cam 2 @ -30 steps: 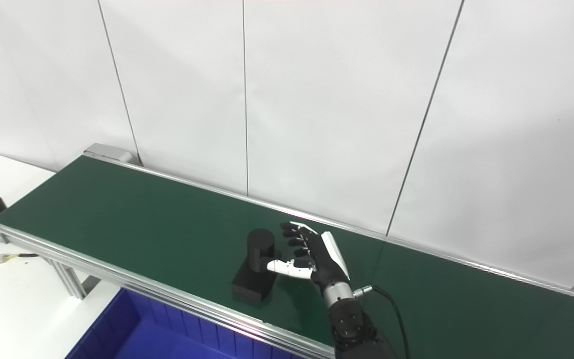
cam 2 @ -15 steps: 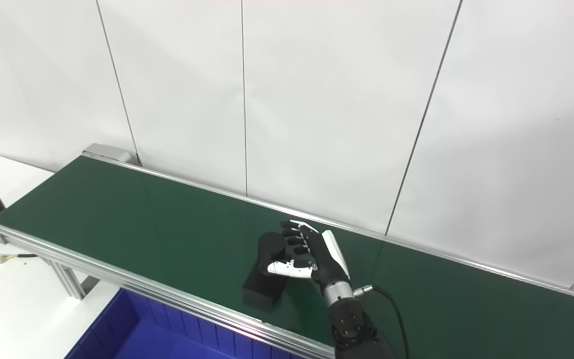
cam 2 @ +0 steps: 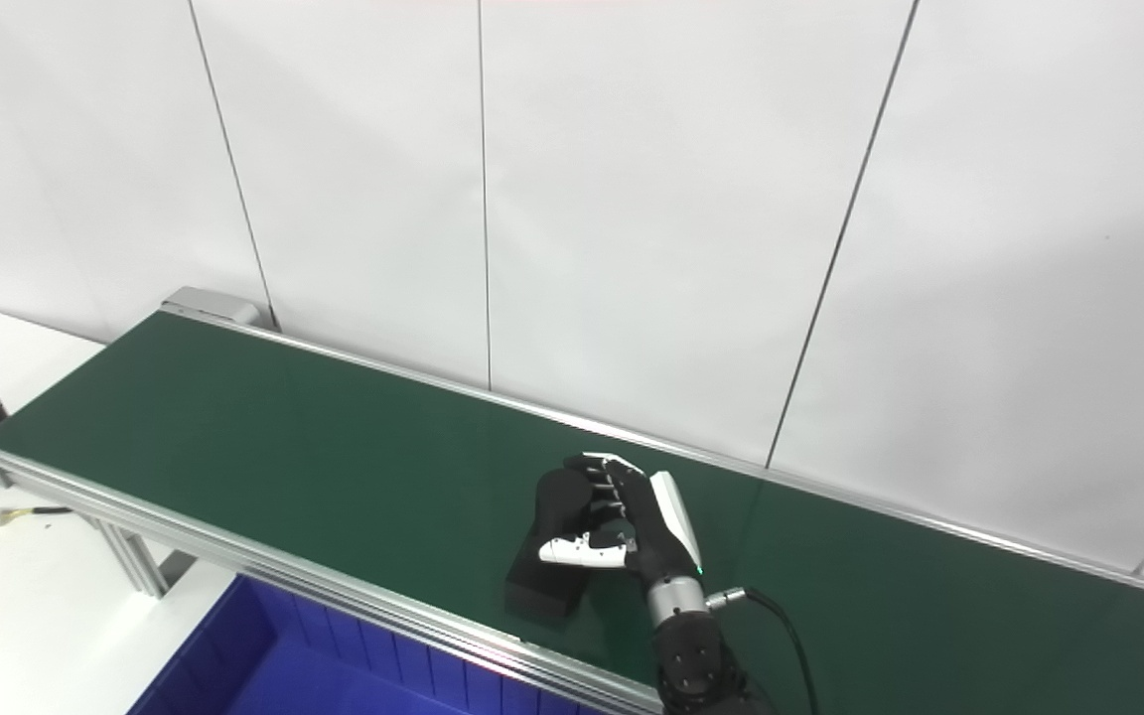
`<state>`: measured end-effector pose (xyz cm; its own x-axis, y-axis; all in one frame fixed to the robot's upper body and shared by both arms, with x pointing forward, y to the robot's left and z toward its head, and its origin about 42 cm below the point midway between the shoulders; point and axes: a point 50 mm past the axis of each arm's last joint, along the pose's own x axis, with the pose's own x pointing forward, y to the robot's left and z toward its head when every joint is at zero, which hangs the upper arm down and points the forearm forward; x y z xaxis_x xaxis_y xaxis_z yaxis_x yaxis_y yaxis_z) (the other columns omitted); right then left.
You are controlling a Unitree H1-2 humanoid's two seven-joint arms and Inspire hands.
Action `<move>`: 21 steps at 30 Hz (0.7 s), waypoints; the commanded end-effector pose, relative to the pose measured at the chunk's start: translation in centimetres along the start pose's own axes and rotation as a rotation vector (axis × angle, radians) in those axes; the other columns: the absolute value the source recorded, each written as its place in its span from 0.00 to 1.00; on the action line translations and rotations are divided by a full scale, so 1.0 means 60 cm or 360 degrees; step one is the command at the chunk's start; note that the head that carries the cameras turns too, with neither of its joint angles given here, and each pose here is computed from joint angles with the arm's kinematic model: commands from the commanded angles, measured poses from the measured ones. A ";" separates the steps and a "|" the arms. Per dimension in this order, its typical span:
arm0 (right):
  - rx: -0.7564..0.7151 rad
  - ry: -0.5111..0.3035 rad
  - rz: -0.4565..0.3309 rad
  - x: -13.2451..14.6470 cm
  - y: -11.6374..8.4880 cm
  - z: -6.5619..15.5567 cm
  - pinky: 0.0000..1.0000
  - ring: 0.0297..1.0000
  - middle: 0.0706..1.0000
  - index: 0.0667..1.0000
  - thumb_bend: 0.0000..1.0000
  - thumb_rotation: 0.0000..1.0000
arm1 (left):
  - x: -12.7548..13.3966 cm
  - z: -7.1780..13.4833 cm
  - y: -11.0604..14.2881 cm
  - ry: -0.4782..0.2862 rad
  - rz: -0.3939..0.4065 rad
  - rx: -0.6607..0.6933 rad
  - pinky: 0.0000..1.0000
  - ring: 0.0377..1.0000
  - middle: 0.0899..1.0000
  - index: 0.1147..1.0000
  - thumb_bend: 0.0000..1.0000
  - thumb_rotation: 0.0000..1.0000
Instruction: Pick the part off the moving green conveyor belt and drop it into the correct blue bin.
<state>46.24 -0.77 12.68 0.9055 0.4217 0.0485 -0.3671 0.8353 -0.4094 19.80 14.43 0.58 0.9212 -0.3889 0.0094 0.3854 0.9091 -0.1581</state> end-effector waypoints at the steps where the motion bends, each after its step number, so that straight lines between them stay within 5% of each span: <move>1: 0.0038 -0.0181 -0.0056 0.019 0.008 0.047 0.40 0.43 0.49 0.52 0.52 0.00 | 0.006 0.020 -0.004 -0.0128 -0.0001 0.0004 0.69 0.69 0.70 0.70 1.00 0.15; 21: 0.0063 -0.0200 -0.0145 0.017 0.003 0.050 0.37 0.44 0.49 0.47 0.50 0.00 | 0.000 0.023 0.009 -0.0141 0.0005 -0.0019 0.70 0.69 0.69 0.70 1.00 0.17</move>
<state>45.99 -0.76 12.56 0.9287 0.3626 0.0775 -0.3057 0.8670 -0.3936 19.84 15.00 0.96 0.9267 -0.3745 0.0312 0.3737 0.9094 -0.1824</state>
